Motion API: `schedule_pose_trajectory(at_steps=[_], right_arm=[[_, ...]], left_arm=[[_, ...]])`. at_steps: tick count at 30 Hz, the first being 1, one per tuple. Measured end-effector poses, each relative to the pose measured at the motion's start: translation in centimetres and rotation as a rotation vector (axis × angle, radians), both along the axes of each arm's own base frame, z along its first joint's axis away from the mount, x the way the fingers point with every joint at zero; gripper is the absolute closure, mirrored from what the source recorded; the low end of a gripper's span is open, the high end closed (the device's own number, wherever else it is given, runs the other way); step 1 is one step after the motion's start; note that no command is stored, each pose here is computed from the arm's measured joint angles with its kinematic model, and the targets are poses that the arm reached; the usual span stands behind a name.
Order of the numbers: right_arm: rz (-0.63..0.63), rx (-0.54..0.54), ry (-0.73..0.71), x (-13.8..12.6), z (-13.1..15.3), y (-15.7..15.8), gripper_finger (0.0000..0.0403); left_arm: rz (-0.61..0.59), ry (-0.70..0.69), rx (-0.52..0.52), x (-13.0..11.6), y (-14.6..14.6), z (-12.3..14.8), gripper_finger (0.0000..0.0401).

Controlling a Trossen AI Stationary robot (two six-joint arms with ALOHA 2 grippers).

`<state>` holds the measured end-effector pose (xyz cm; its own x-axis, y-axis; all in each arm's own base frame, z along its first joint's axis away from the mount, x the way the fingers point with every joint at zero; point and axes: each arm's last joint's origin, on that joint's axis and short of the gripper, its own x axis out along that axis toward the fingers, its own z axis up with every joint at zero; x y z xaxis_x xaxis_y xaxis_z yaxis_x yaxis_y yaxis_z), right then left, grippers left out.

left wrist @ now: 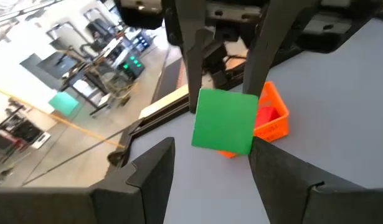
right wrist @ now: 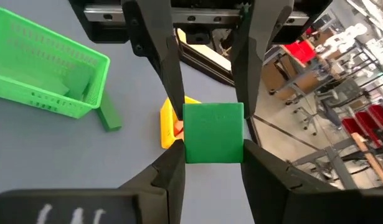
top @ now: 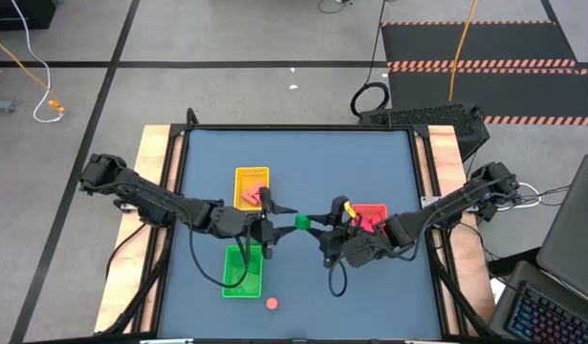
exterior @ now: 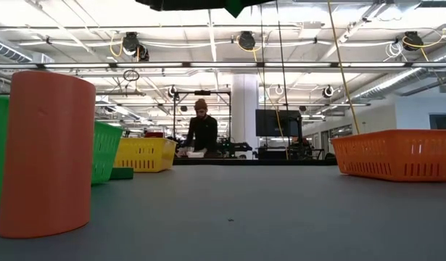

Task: Sort & place blocks by color
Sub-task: Put the green block into the green bin

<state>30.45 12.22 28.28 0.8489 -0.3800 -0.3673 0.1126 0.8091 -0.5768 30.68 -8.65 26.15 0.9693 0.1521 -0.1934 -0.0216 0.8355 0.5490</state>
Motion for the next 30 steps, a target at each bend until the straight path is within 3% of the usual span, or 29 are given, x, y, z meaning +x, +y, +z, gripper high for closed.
schedule_pose_trajectory(at_steps=[17, 21, 25, 28, 30], right_arm=[[-0.011, 0.0, 0.002, 0.33, 0.02, -0.74, 0.0284], [0.004, 0.014, 0.006, 0.41, 0.0, -0.84, 0.0284], [0.004, 0.024, 0.006, 0.4, -0.03, -0.82, 0.0284], [-0.004, 0.044, -0.001, 0.4, -0.04, -0.83, 0.0277], [-0.011, 0.054, -0.008, 0.4, -0.03, -0.84, 0.0252]], left_arm=[[-0.043, -0.004, -0.023, 0.06, -0.04, 0.04, 0.0178], [-0.046, -0.004, -0.019, 0.07, -0.05, 0.04, 0.0212], [-0.045, 0.0, -0.007, 0.1, 0.09, 0.02, 0.0278], [-0.046, 0.0, -0.008, 0.1, 0.09, 0.01, 0.0281], [-0.046, -0.002, -0.009, 0.11, 0.09, 0.03, 0.0281]])
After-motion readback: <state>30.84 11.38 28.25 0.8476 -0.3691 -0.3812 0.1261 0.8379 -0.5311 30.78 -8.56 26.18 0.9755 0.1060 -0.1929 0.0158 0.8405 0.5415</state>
